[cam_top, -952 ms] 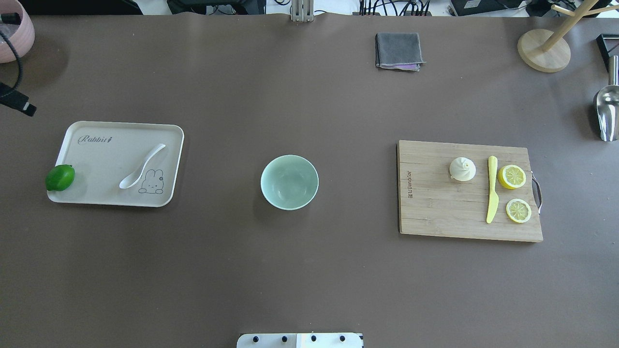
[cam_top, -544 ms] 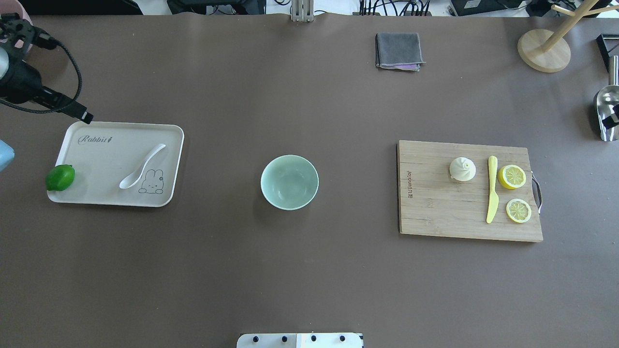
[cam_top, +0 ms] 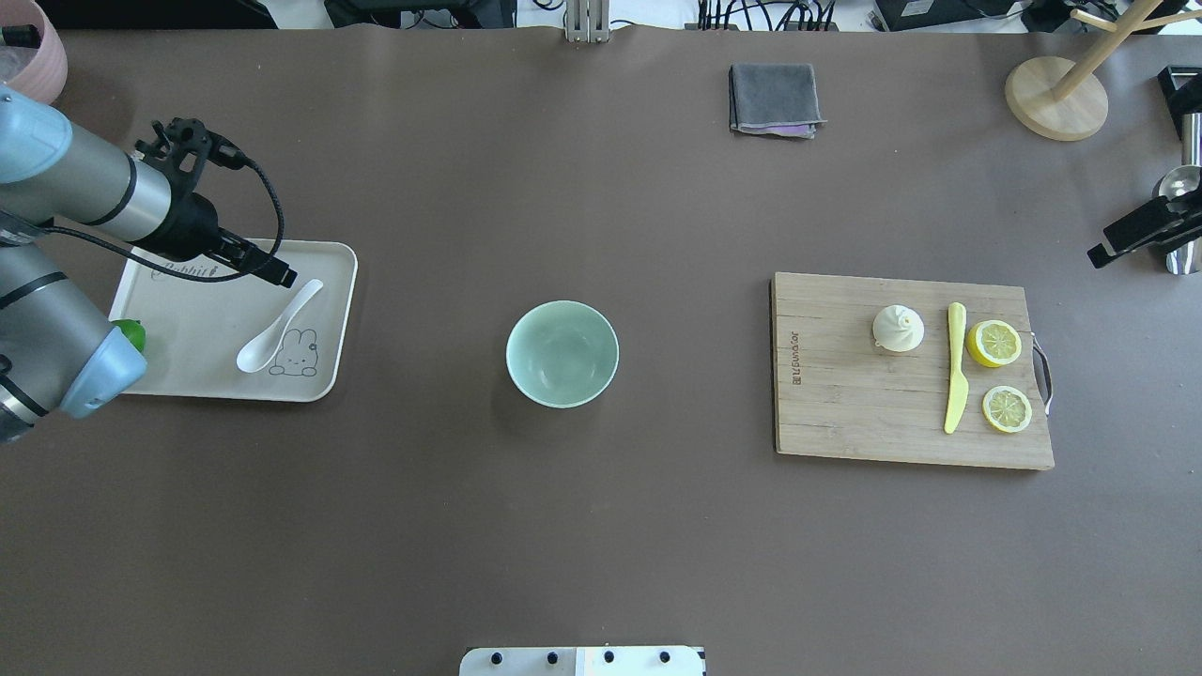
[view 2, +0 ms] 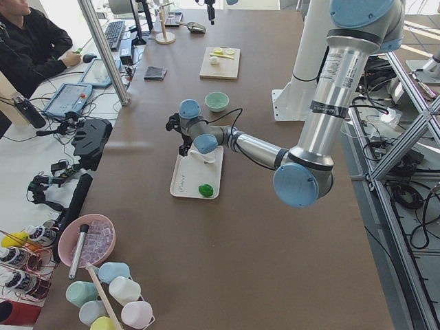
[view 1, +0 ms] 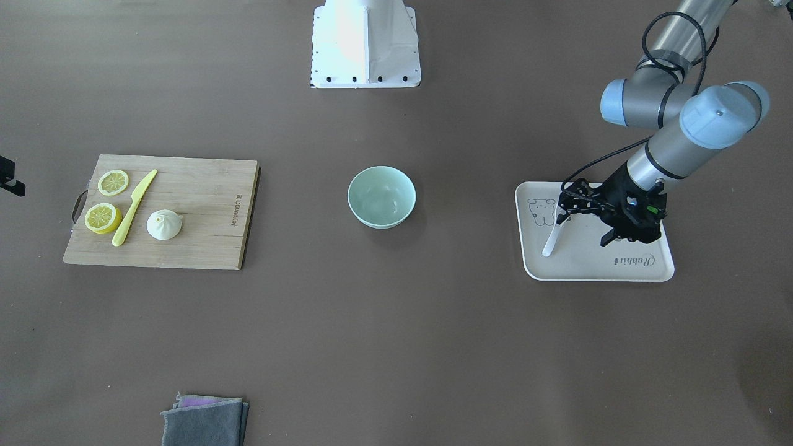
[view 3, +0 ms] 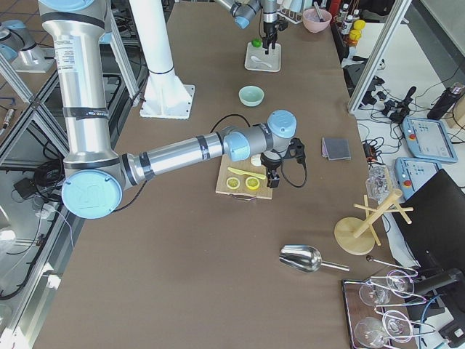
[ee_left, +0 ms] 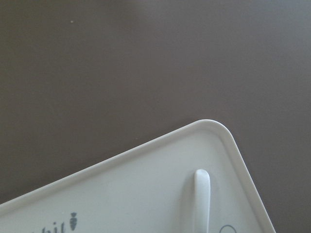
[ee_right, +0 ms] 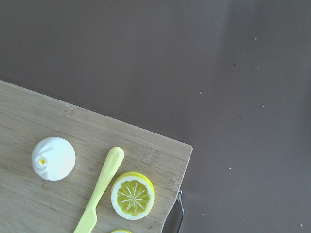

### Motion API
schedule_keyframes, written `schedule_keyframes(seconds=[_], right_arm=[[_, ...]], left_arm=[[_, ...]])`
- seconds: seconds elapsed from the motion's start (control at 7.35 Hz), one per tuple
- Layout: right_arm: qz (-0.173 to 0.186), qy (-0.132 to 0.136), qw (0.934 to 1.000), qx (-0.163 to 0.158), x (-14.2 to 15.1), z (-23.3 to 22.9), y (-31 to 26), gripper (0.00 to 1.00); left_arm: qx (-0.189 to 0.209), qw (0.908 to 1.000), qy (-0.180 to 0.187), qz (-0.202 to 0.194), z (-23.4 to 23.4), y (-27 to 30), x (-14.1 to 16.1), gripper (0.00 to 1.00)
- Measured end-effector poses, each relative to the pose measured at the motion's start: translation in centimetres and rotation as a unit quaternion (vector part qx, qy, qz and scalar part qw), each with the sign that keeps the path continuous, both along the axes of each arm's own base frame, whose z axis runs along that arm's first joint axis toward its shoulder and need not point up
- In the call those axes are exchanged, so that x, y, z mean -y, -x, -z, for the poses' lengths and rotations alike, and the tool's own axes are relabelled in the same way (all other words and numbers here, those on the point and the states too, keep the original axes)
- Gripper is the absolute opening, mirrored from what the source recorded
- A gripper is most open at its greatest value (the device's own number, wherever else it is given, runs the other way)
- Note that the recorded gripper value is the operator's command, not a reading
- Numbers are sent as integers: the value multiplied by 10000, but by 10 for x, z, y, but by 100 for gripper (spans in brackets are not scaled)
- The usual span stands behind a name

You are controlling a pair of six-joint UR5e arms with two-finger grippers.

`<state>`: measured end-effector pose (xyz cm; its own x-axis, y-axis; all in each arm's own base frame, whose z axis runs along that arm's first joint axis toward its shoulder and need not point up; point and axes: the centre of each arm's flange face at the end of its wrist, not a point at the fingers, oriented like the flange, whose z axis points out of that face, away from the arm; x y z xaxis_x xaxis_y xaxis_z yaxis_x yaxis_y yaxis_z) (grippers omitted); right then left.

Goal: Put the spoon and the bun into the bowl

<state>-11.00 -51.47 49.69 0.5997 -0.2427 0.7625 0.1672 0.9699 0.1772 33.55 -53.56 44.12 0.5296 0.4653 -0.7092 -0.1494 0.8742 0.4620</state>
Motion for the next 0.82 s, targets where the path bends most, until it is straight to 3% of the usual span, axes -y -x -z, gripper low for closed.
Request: schedule_keyframes(seconds=[0.14,0.41,0.54,0.82], right_arm=[[37,-25,10000,26,1,4,7,100],[77,28,9999,71,5,18,30,100],[74,82,9999,96,7,27,42,100],[86,124,9998,118,8,35,54,100]], left_arm=[[107,9999,-21,42,-4,-19,-3,97],[297,9995,-58,97,-14,-40,-8,75],[323,9994,-55,89,-16,-44,-10,70],[331,9994,-36,66,-17,-47,-12,69]])
